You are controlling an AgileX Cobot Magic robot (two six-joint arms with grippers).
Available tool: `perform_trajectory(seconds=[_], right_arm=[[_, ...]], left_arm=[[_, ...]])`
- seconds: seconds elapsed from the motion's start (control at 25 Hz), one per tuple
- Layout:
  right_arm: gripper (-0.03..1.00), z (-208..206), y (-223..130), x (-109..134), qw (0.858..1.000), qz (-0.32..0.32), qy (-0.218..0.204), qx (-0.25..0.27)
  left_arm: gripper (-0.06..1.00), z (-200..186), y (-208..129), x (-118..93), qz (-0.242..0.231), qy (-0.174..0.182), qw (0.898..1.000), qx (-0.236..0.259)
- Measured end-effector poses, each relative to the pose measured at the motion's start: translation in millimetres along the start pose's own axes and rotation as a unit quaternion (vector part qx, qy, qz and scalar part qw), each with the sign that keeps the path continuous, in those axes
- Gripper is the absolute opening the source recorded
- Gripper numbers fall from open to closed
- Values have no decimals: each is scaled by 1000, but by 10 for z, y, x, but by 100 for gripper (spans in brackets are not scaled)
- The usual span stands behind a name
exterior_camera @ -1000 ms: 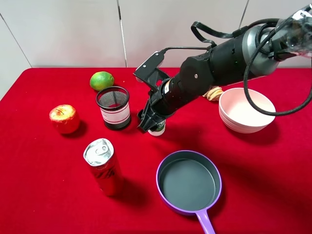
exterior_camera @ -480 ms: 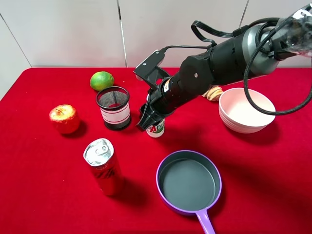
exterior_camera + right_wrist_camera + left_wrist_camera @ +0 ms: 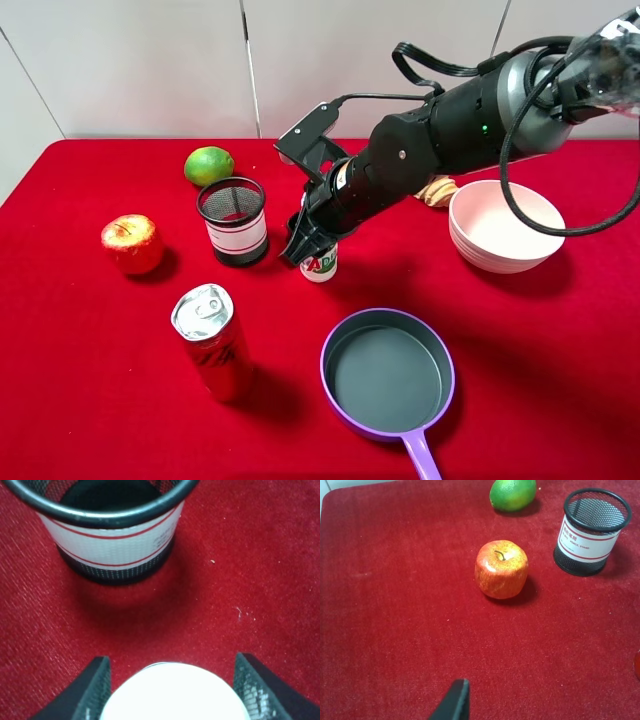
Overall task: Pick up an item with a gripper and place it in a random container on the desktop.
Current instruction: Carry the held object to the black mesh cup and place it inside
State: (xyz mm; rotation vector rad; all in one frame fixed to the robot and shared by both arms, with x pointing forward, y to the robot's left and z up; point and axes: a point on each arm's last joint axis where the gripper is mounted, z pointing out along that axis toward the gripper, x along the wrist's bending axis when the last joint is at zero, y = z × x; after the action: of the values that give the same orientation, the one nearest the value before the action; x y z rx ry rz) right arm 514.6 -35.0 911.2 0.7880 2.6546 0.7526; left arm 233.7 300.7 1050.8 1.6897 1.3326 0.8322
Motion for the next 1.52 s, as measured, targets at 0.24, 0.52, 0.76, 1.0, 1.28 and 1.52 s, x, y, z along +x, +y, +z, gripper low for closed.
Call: perform_trajectory(seconds=[0.24,0.52,0.76,1.0,1.28,1.52], right_arm=[[39,-3,2,-1,1000,2,0,0],[39,-74,17,-2,1000,5,1,4],[39,-166,36,-6,1000,15,1,9],[39,-432,82,-14,1000,12,1,19],[39,-813,139,-26,1000,-2,-4,19],[39,-1164,254,-44,999,-5,3,47]], left_arm=[[99,0,0,0,0,0,1000,0],[99,0,0,0,0,0,1000,0],[99,0,0,0,0,0,1000,0],[99,0,0,0,0,0,1000,0],[99,0,0,0,0,0,1000,0],[99,0,0,0,0,0,1000,0]])
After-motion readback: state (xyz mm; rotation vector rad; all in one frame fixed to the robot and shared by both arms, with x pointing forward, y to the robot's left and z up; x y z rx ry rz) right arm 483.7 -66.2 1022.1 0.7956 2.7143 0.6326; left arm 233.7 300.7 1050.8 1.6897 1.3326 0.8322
